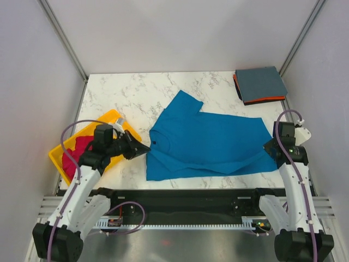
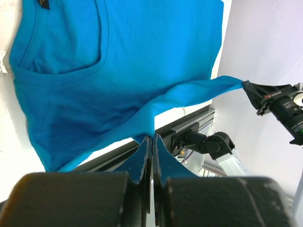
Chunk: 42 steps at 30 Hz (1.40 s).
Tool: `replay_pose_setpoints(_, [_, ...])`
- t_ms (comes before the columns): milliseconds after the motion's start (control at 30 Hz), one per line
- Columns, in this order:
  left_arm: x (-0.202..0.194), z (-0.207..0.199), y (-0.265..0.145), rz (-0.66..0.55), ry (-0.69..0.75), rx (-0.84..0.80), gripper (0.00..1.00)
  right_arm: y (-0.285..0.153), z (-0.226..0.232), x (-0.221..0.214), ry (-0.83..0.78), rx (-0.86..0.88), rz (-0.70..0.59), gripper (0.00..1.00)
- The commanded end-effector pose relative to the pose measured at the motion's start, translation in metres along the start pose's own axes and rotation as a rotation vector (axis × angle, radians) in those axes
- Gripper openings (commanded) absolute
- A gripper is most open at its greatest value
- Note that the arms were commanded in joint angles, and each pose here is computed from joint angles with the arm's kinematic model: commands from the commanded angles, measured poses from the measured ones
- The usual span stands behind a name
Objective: Fold and stack the t-shirts
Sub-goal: Flatten the tshirt out
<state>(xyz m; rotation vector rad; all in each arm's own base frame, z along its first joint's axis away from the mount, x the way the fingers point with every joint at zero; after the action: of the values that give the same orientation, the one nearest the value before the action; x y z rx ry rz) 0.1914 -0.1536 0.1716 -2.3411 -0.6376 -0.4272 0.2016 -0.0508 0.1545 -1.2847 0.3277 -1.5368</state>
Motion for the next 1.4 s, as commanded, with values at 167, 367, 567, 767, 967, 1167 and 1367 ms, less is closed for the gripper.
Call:
replay_pose_setpoints(167, [0.126,-0.098,-0.023,-0.202,0.226,-0.089,0.02,-0.067,0.137,0.074,-0.052,0.422,-0.053,0.00])
replay_pose_setpoints(367, [0.193,-0.185,-0.101,-0.421,0.345,-0.095,0.02,-0.165,0.169,0.134,-0.049,0.549,-0.138,0.00])
replay_pose_setpoints(567, [0.175,-0.256,-0.197,-0.576,0.397,-0.243,0.02,-0.275,0.138,0.152,0.022,0.763,-0.230,0.00])
replay_pose_setpoints(767, [0.119,-0.283,-0.287,-0.711,0.444,-0.306,0.02,-0.343,0.082,0.149,0.119,0.880,-0.314,0.00])
replay_pose_setpoints(967, [0.123,-0.289,-0.284,-0.670,0.465,-0.303,0.02,-0.340,0.099,0.148,0.084,0.897,-0.268,0.00])
replay_pose_setpoints(1167, [0.185,-0.266,-0.224,-0.629,0.460,-0.161,0.02,-0.279,0.156,0.166,0.039,0.826,-0.297,0.00])
replay_pose_setpoints(1367, [0.265,-0.238,-0.147,-0.618,0.394,-0.037,0.02,-0.197,0.242,0.165,-0.006,0.893,-0.260,0.00])
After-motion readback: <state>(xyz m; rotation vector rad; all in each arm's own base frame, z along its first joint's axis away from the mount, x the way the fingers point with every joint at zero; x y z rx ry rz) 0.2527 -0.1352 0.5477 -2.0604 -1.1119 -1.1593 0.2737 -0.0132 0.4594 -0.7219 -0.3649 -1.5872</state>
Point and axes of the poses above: each gripper's point midway between its finger pads, its own y axis out along the fingers, its own z axis along the line the jaws close on, x = y × z, the point moved 1 cm from there along -y, back along the fingers, and after that the axes turned 14 degrees about y, right-handed, at the moved point
